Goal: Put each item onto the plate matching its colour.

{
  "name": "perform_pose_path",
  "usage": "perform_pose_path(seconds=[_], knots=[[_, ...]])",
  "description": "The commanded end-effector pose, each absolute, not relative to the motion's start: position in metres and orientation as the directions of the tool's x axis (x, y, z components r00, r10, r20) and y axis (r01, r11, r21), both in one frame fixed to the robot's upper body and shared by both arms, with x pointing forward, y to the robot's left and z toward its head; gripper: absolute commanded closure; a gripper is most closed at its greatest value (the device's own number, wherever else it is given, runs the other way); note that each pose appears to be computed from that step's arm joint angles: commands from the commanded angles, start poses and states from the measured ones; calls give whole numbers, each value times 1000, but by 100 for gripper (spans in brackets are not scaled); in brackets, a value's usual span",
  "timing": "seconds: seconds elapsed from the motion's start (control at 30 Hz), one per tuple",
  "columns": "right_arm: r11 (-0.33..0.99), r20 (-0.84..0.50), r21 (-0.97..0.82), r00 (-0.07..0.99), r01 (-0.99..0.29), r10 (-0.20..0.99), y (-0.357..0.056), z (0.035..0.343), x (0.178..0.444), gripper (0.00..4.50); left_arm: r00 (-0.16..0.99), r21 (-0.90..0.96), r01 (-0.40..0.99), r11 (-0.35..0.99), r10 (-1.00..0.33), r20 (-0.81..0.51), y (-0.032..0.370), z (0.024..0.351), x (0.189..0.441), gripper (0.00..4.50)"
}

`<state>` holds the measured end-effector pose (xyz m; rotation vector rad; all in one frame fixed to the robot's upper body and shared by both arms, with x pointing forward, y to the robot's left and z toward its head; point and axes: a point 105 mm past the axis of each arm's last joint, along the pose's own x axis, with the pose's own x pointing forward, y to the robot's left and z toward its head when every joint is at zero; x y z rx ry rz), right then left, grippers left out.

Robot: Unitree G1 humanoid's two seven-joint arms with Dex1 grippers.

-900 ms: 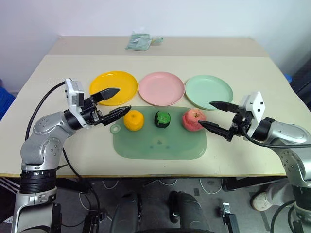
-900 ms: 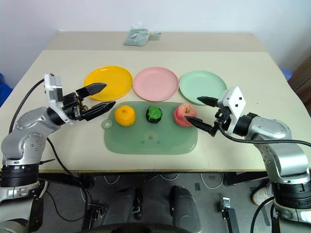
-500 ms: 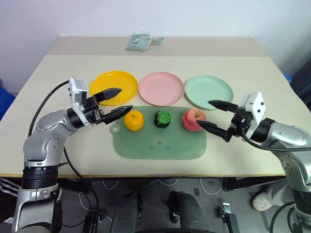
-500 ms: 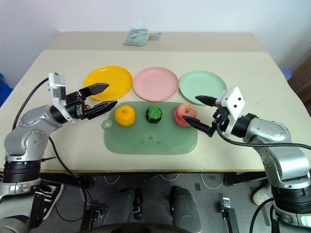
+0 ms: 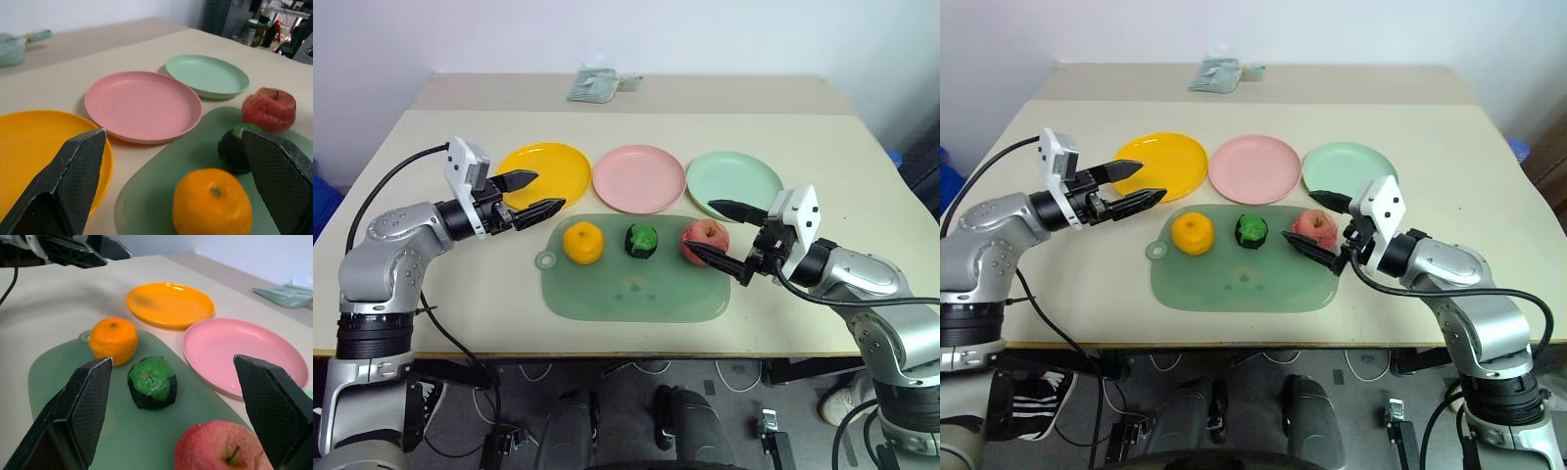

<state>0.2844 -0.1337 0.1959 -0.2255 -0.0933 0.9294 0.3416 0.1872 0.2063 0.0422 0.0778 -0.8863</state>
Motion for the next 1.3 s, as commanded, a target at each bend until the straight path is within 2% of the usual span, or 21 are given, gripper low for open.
perform_pose_path(seconds=[0.03,0.23,0.43,0.5,0.6,0.7,0.83,1.07,1.3], knots=[[566,26,-271,582,-779,813,-129,208,282,47,645,51,763,644,-756,-112,182,217,343,0],[574,42,-277,587,-771,809,-129,209,281,47,588,128,808,575,-800,-118,165,210,341,0],[580,54,-276,590,-766,805,-130,209,280,47,504,57,864,501,-851,-146,152,203,339,0],[582,57,-275,591,-765,804,-130,209,280,47,522,46,851,523,-833,-186,154,199,342,0],[585,62,-277,593,-762,802,-130,209,280,47,454,-14,885,465,-872,-184,147,202,336,0],[584,64,-272,591,-765,804,-129,209,279,47,405,-86,895,438,-877,-257,146,197,331,0],[582,59,-271,590,-767,805,-129,208,277,47,349,-35,927,373,-893,-283,144,192,324,0],[496,21,-208,503,-843,864,-128,210,260,47,354,3,929,369,-890,-288,140,192,325,0],[419,-115,-342,480,-841,870,-131,229,252,47,371,42,926,374,-885,-282,139,193,330,0]])
